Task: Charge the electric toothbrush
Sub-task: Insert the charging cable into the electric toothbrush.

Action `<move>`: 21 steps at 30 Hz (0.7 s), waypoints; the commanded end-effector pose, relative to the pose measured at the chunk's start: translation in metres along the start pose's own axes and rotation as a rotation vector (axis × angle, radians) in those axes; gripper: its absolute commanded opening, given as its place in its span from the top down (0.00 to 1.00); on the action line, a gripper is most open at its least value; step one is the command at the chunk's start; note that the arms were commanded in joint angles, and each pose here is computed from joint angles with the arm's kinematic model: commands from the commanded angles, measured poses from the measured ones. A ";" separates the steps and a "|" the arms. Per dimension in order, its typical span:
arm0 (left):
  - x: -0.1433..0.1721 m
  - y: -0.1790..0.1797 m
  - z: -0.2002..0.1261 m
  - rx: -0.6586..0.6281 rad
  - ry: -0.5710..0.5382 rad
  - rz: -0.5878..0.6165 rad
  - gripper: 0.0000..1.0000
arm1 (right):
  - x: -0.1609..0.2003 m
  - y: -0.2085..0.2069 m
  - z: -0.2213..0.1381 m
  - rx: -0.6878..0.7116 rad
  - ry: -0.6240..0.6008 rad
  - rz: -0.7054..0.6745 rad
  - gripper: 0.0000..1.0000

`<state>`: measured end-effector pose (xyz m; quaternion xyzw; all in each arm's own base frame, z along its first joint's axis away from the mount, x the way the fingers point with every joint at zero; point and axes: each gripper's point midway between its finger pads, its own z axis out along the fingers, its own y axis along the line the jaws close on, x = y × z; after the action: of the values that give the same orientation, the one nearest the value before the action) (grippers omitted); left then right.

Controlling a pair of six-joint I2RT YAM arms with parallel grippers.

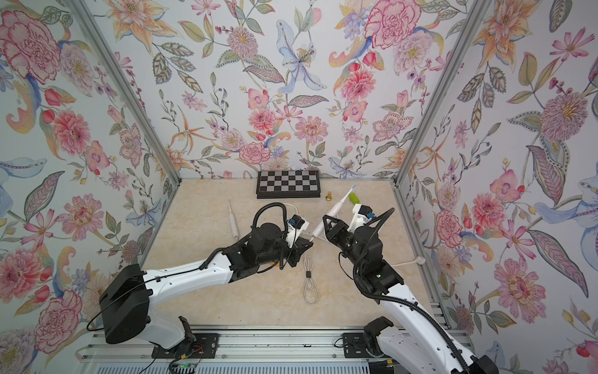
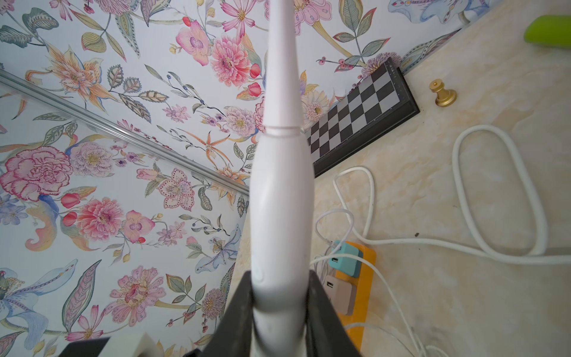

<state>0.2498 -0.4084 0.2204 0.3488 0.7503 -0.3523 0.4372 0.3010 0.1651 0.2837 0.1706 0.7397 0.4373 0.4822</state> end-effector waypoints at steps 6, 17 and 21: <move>-0.018 -0.006 -0.001 -0.003 -0.034 -0.001 1.00 | 0.003 0.004 -0.002 -0.008 -0.008 -0.012 0.98; -0.017 -0.005 0.000 -0.019 -0.021 0.005 1.00 | 0.005 -0.001 0.000 0.048 -0.021 -0.065 1.00; -0.022 -0.006 0.001 -0.013 -0.028 0.006 1.00 | 0.011 0.002 0.001 0.043 -0.005 -0.067 1.00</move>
<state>0.2496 -0.4065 0.2170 0.3506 0.7612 -0.3418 0.4253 0.2993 0.1675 0.2773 0.1687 0.7482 0.4038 0.4987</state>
